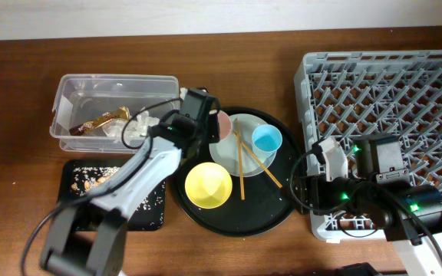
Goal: Sort waste into correct bins and load items into the dishwasher rack
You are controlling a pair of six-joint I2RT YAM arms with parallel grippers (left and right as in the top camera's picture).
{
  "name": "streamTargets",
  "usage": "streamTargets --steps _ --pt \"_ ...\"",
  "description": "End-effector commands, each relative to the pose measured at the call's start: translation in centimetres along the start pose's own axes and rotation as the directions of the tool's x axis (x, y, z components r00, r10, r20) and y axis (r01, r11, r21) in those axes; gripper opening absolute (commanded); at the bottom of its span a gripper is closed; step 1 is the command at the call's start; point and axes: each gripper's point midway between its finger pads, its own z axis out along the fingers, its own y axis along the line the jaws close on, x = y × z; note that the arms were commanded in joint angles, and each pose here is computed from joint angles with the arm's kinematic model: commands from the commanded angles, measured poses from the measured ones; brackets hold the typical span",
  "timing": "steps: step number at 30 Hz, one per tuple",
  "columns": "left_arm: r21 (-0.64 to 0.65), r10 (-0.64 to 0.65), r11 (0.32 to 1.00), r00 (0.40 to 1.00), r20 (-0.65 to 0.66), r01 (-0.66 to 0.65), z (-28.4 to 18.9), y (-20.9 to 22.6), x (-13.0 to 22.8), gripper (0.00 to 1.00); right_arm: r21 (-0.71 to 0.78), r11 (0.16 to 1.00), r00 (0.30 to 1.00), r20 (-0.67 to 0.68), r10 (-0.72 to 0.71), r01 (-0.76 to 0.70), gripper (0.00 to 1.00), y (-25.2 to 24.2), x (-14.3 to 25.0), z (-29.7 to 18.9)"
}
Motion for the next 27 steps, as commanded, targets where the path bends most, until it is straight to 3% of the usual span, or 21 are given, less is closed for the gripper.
streamTargets --steps 1,5,9,10,11,12,15,17,19,23,27 --pt "0.026 0.056 0.998 0.988 0.142 -0.06 -5.9 -0.6 -3.9 0.01 -0.013 1.0 1.0 0.015 -0.016 0.016 0.88 0.2 -0.4 0.0" --pt "0.179 0.051 0.981 0.986 0.156 -0.079 -10.6 -2.9 -4.0 0.01 -0.053 0.998 0.999 0.026 -0.026 0.027 0.91 0.9 -0.7 -0.1" --pt "0.469 0.061 0.879 0.996 0.062 -0.083 -15.5 -6.2 -1.8 0.01 -0.246 0.964 0.994 0.05 -0.094 0.104 0.99 4.5 -1.0 -0.9" --pt "0.555 0.068 0.829 0.997 0.027 -0.072 -16.7 -7.0 -1.2 0.01 -0.352 0.916 0.981 0.086 -0.174 0.193 0.98 6.6 -1.1 -1.7" --pt "0.684 0.087 0.728 0.996 -0.024 -0.047 -18.7 -8.3 -0.5 0.01 -0.437 0.86 0.965 0.128 -0.23 0.264 0.98 8.3 -1.2 -2.5" --pt "0.849 0.124 0.529 0.989 -0.079 0.002 -22.2 -9.4 0.0 0.01 -0.536 0.773 0.941 0.198 -0.275 0.339 0.98 10.4 -1.6 -3.9" --pt "0.924 0.146 0.382 0.984 -0.097 0.035 -24.9 -9.2 -0.1 0.01 -0.543 0.754 0.929 0.228 -0.292 0.37 0.98 10.8 -2.0 -4.1" --pt "0.97 0.184 0.24 0.979 -0.092 0.046 -27.5 -9.1 0.1 0.01 -0.539 0.748 0.922 0.245 -0.301 0.387 0.98 10.9 -2.3 -4.2" --pt "0.986 0.215 0.159 0.973 -0.077 0.043 -29.0 -9.3 0.3 0.0 -0.53 0.739 0.909 0.272 -0.316 0.416 0.98 11.0 -2.7 -4.3" --pt "0.989 0.232 0.141 0.969 -0.081 0.048 -29.3 -9.7 0.7 0.0 -0.5 0.709 0.864 0.353 -0.358 0.498 0.98 11.4 -4.2 -4.6" --pt "0.987 0.25 0.156 0.965 -0.081 0.042 -28.9 -10.5 1.3 0.0 -0.532 0.688 0.868 0.352 -0.35 0.493 0.98 11.8 -4.4 -4.7"
